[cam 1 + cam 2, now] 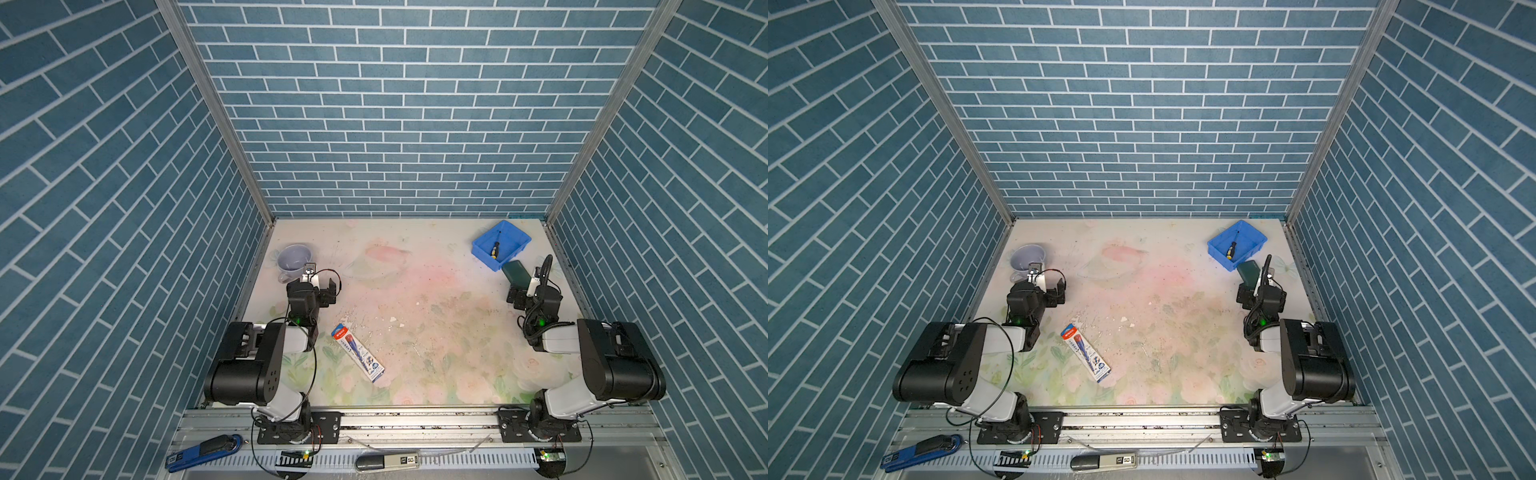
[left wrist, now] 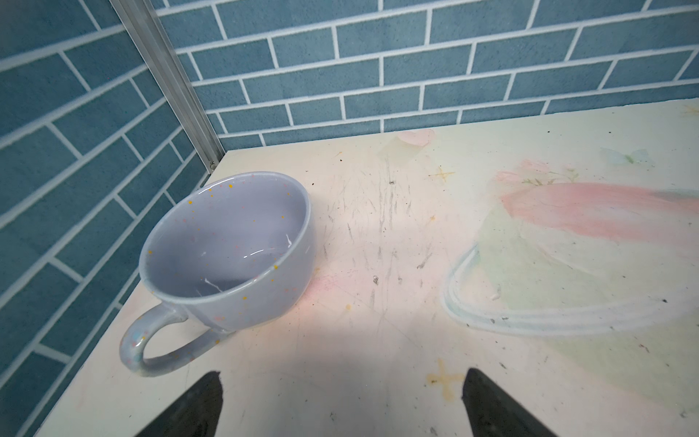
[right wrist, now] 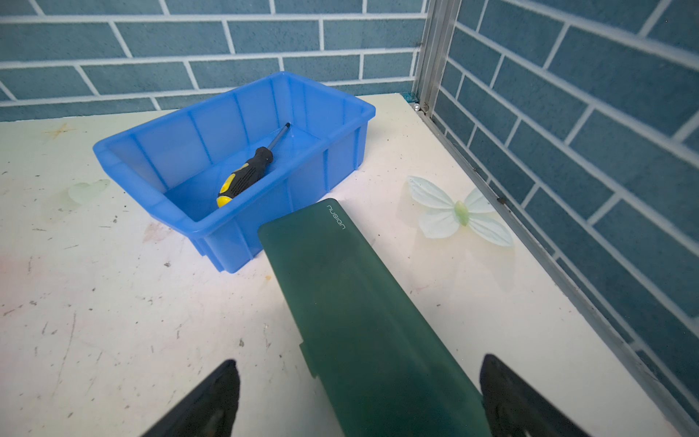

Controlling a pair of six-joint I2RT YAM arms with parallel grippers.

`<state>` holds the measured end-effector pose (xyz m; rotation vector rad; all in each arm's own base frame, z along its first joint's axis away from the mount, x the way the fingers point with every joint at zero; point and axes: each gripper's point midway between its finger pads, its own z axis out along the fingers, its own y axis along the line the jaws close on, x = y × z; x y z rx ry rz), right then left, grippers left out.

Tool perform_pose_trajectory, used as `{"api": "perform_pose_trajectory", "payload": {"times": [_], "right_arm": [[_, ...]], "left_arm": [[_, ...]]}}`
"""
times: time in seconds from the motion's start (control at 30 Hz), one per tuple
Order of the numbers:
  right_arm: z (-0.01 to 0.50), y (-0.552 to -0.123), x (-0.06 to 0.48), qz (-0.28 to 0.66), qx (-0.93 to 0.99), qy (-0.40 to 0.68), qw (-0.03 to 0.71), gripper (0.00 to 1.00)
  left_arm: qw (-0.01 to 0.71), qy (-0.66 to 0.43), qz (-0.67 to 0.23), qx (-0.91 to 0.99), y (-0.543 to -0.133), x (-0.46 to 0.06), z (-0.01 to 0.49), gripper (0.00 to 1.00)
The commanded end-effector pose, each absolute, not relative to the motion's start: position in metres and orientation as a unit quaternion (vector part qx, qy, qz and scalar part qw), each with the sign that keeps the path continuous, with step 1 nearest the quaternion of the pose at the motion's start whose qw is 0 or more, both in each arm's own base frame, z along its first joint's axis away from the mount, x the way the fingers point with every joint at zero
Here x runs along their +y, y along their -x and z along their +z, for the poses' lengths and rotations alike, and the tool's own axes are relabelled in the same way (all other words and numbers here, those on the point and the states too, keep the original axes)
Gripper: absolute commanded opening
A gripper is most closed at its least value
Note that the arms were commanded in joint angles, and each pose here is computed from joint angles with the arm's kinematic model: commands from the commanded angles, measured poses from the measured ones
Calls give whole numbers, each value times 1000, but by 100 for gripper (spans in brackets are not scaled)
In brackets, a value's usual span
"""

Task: Put the screwdriver in the bin
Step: Reset both arms

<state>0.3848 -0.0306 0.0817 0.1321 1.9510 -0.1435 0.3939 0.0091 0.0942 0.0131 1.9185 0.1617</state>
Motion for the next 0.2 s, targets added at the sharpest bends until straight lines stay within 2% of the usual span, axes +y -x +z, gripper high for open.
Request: {"api": "perform_pose_trajectory", "payload": {"times": [0.0,0.17], "right_arm": [[91,-393,-31,-61,821,-51,565,98],[89,-393,-30,-61,823,-51,563,98]], "left_arm": [[570,1,72,819,-395,12,94,100],[569,0,72,819,-394,12,94,100]]}}
